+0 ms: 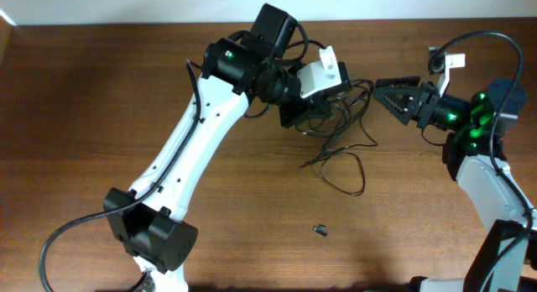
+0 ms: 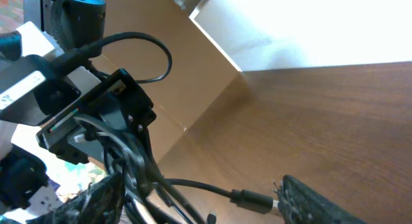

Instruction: Untangle cables

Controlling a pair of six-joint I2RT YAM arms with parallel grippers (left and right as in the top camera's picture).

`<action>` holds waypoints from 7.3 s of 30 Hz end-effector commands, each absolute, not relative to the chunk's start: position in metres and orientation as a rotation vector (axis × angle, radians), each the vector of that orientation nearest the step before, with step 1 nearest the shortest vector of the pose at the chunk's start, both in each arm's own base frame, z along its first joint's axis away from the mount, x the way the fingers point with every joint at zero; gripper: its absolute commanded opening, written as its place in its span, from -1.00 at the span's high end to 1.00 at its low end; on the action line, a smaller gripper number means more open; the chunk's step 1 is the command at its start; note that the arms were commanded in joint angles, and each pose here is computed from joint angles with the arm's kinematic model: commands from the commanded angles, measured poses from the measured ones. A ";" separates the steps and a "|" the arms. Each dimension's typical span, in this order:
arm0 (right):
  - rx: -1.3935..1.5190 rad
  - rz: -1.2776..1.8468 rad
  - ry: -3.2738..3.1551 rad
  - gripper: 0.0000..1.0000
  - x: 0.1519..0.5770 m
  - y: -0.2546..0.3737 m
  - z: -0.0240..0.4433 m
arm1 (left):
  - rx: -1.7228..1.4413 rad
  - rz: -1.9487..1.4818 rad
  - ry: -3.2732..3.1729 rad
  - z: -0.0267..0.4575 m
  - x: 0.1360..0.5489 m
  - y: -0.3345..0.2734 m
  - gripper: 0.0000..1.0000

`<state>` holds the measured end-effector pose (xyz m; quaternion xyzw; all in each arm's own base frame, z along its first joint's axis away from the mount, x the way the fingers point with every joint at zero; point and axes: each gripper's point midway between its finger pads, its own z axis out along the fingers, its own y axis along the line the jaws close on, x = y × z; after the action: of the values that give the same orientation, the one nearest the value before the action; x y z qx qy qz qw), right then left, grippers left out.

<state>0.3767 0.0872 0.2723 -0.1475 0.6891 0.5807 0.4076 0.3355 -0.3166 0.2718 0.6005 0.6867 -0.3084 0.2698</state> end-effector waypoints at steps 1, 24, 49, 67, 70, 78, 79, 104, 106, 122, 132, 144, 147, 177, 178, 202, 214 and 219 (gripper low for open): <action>-0.421 1.489 1.735 -0.46 0.372 0.094 0.273 | 1.605 -0.919 1.794 0.286 0.327 -0.321 1.00; -0.432 1.497 1.735 0.66 0.371 0.098 0.273 | 1.680 -0.761 1.855 0.268 0.321 -0.328 0.89; 0.421 1.392 2.064 0.92 0.413 0.061 0.188 | 1.412 -0.507 2.177 0.251 0.365 -0.282 1.00; -0.246 1.529 1.825 -0.84 0.382 0.093 0.256 | 1.401 -0.486 2.122 0.257 0.374 -0.289 -0.98; -0.232 1.538 1.836 -0.96 0.381 0.093 0.254 | 1.361 -0.360 2.181 0.251 0.387 -0.268 -0.98; 0.112 1.461 2.013 -0.98 0.398 0.079 0.206 | 0.828 -0.230 2.427 0.250 0.441 -0.184 -0.99; 0.187 1.440 2.049 -0.98 0.399 0.076 0.196 | 0.777 -0.219 2.448 0.249 0.446 -0.168 -0.98; 0.371 1.264 2.097 -0.98 0.415 0.055 0.174 | 0.683 -0.196 2.473 0.249 0.457 -0.137 -0.99; 0.371 1.264 2.097 -0.98 0.415 0.055 0.174 | 0.683 -0.196 2.473 0.249 0.457 -0.137 -0.99; 0.371 1.264 2.097 -0.97 0.415 0.055 0.174 | 0.805 -0.295 2.556 0.131 0.496 -0.197 -0.98; 0.371 1.264 2.097 -0.98 0.415 0.055 0.174 | 0.914 -0.209 2.398 0.063 0.531 -0.274 -0.98; 0.371 1.264 2.097 -0.97 0.415 0.055 0.174 | 0.925 -0.207 2.387 0.016 0.545 -0.280 -0.03; 0.371 1.264 2.097 -0.97 0.415 0.055 0.174 | 0.925 -0.208 2.385 0.017 0.545 -0.281 0.00; 0.366 1.292 2.083 -0.98 0.415 0.057 0.179 | 0.747 -0.820 2.058 0.310 0.482 -0.278 1.00; 0.332 1.341 2.060 -0.98 0.413 0.062 0.187 | 0.724 -0.774 2.088 0.303 0.486 -0.273 1.00; -0.525 1.478 1.674 -0.97 0.371 0.169 0.280 | 0.851 -0.913 2.249 0.270 0.419 -0.342 1.00; -0.533 1.481 1.762 -0.97 0.366 0.185 0.254 | 0.802 -0.882 2.060 0.302 0.453 -0.346 1.00; -0.469 1.385 1.812 -0.98 0.379 0.180 0.238 | 0.716 -1.089 2.037 0.326 0.464 -0.300 1.00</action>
<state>0.3669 0.1835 0.2443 -0.1998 0.6991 0.5781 0.3704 0.4620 -0.3267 0.3005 0.2915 0.8125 -0.3489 0.3650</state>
